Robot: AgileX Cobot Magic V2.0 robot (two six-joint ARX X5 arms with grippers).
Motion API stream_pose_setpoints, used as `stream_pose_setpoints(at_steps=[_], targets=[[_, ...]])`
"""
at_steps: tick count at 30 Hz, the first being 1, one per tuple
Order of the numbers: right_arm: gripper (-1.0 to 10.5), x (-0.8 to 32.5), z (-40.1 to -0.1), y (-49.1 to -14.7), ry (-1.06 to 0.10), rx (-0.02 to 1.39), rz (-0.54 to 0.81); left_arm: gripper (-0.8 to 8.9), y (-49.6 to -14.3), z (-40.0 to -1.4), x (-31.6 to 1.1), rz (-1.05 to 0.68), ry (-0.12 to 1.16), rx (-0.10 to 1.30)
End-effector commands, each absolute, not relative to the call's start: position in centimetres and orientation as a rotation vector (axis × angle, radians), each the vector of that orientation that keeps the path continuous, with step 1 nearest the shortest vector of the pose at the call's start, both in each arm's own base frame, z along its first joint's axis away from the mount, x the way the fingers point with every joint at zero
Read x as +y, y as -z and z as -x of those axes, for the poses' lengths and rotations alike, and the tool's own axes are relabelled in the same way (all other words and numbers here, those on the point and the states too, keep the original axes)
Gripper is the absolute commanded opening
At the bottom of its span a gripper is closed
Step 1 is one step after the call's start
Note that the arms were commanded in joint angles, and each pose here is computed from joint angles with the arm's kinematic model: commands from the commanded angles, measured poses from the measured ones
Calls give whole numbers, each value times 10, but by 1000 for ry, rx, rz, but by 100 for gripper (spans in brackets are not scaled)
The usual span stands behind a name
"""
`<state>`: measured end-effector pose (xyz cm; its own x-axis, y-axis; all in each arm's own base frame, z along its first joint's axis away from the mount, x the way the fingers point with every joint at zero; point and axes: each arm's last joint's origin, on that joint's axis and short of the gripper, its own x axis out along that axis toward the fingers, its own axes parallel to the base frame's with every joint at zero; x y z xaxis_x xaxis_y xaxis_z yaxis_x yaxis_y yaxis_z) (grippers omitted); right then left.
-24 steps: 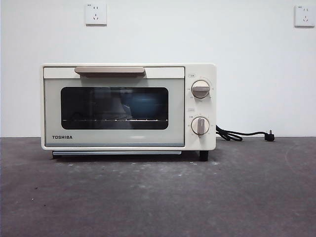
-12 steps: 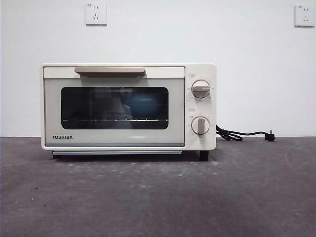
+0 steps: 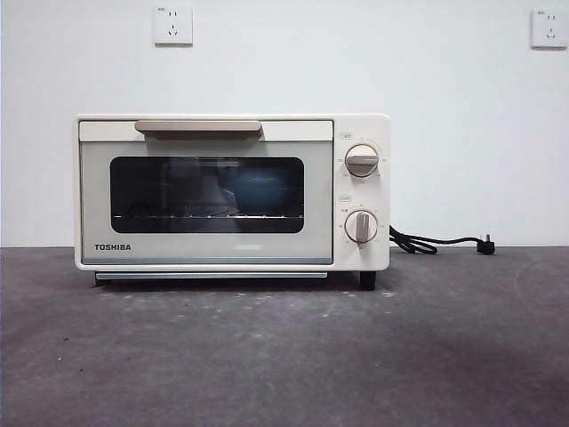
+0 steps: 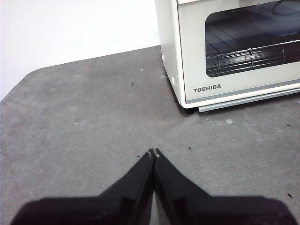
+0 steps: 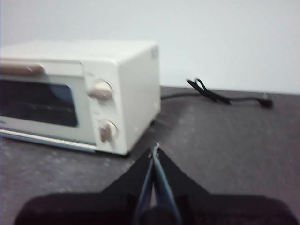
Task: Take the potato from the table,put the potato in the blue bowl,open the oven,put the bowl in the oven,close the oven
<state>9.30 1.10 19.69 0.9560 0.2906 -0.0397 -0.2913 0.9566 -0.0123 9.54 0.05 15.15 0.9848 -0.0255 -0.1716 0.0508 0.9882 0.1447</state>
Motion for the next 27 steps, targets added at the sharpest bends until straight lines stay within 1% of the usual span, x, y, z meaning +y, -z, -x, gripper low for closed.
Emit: stream_pose_setpoints(at_steps=[1,6,8,14,27], targets=[[1,11,-94,-182,-270,48,5,-4,-148,-96,1,-139,44,181],[1,12,-95,-161,-257,66,-2,-4,-148,-96,1,-139,44,181],[1,11,-96,-156,-238,99,-15,-4,-148,-96,1,-139,44,181],[1,11,-95,-149,-226,169,-17,-4,-148,-96,1,-139,44,180],[1,11,-95,-150,-222,163,-16,-4,-148,-96,1,-139,44,180]])
